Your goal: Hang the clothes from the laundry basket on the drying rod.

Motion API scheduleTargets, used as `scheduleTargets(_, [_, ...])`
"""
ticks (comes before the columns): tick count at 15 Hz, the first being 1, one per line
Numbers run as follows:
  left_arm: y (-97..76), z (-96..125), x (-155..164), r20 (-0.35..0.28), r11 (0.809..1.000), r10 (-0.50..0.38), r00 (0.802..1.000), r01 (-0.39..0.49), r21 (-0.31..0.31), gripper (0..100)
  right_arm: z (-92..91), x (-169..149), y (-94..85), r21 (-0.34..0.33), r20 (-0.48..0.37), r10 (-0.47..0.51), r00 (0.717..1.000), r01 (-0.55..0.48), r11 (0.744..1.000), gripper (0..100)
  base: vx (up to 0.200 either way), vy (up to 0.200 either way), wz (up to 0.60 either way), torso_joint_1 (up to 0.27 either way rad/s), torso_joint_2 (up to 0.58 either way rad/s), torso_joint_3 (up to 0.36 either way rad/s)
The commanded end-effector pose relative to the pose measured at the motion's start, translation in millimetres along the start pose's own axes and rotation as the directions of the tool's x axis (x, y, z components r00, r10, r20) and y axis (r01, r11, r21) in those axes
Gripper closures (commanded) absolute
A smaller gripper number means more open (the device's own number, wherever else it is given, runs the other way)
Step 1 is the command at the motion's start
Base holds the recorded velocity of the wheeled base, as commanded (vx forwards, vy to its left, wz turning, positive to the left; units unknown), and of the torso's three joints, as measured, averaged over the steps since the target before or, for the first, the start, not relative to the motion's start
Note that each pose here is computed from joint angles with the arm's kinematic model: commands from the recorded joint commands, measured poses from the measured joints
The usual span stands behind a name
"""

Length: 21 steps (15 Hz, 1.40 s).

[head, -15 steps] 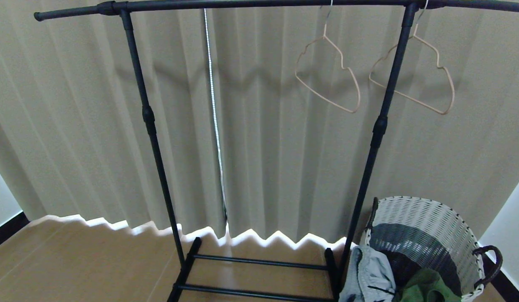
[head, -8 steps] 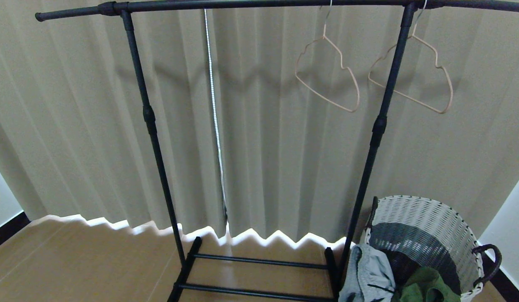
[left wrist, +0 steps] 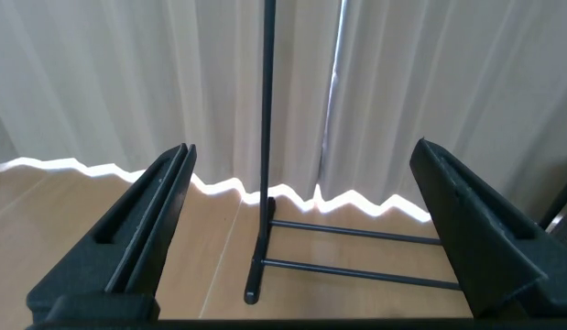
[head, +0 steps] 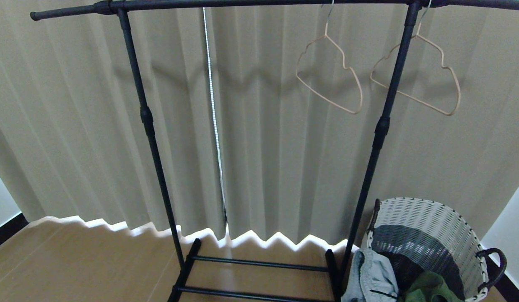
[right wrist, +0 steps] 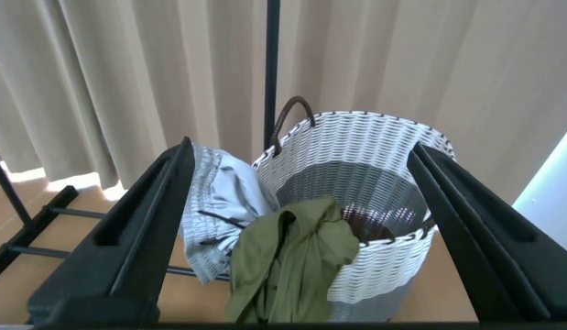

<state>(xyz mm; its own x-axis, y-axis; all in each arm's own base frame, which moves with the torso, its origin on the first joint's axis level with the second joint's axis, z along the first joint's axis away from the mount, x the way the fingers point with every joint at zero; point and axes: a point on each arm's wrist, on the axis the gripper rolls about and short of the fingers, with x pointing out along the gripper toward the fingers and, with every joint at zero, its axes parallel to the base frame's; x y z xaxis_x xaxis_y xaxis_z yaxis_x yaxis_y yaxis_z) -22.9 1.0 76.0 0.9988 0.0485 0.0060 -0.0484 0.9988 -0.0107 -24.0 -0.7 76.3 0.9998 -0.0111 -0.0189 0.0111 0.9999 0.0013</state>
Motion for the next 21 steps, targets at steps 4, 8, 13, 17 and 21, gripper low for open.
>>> scheduleTargets(4, [0.0,0.1,0.0,0.000,1.000,0.002,1.000,-0.002,-0.008,0,0.0,0.0,0.0,0.001,0.001,0.000,1.000,0.000,1.000,0,0.000,0.000,0.00,0.000,0.00,0.000])
scheduleTargets(8, [0.0,0.1,0.0,0.000,1.000,0.001,1.000,-0.001,-0.003,0,-0.2,0.0,0.0,-0.002,-0.001,0.000,1.000,0.000,1.000,0,0.000,0.000,0.00,0.000,0.00,0.000])
scheduleTargets(13, [0.0,0.1,0.0,0.000,1.000,0.001,1.000,-0.001,-0.003,0,0.0,0.0,0.0,0.000,0.001,0.000,1.000,0.000,1.000,0,0.000,0.000,-0.36,0.000,0.00,0.002])
scheduleTargets(17, [0.0,0.1,0.0,0.000,1.000,0.002,1.000,-0.002,-0.002,0,0.0,0.0,0.0,0.000,0.001,0.000,1.000,0.000,1.000,0,0.000,0.000,0.00,0.000,0.00,0.000])
scheduleTargets(21, [0.0,0.1,0.0,0.000,1.000,0.001,1.000,-0.001,-0.003,0,-0.3,0.1,0.0,0.003,0.001,0.000,1.000,0.000,1.000,0,0.000,0.000,0.00,0.000,0.00,0.000])
